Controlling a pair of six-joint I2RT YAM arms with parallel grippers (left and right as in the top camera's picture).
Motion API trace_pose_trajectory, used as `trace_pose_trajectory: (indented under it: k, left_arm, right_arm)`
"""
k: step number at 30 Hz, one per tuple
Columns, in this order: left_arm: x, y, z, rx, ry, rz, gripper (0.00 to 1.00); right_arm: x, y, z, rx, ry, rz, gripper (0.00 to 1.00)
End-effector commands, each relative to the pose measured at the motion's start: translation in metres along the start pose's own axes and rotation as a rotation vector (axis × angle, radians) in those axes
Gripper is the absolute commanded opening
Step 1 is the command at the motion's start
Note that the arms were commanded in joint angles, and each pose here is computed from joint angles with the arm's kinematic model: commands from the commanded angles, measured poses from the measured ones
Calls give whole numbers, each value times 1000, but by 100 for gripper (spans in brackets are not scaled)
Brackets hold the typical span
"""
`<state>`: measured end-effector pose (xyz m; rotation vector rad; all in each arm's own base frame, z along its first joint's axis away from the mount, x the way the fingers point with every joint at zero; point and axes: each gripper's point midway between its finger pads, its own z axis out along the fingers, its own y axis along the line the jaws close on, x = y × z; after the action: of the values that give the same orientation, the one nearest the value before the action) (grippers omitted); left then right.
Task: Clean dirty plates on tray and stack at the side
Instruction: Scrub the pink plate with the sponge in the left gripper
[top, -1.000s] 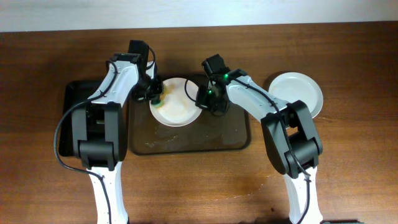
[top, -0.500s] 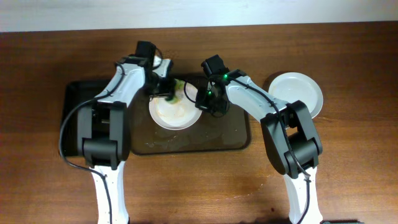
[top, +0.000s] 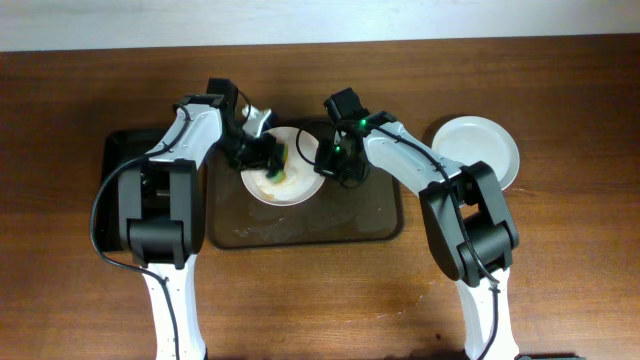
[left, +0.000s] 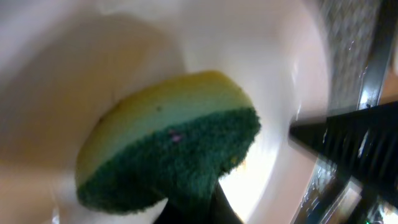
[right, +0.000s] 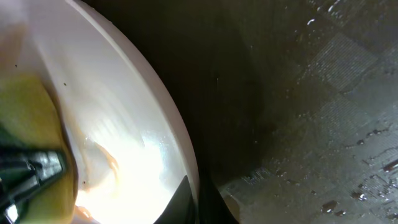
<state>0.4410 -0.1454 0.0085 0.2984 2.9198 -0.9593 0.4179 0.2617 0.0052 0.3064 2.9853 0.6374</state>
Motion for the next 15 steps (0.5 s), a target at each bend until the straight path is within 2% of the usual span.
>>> trace_pose_trajectory:
  k: [1,3,6,9,11,13,15]
  left_arm:
    - [-25,33,5,-141,-98,-119,1]
    - [-18,77,-7,-402,-115,-269,1]
    - [18,105,-32,-646,-4,-347,1]
    - [44,82,-51,-631,146,-385,1]
    - [35,43,-63,-468,197,-255,1]
    - [16,21,-90,-444,152,-203,0]
    - [-18,-8,-134,-445,11,-143,0]
  right_arm:
    - [-3,-17,9,59,-10,16,4]
    - [-3,-17,9,59,-10,15,4]
    - [-3,-17,9,60,-11,16,4]
    - [-3,-17,9,60,-9,1,4]
    - [-1,-18,9,63,-2,-9,4]
    - [6,-8,8,0,44,-87,4]
    - [11,8,-9,-83,67,-205,4]
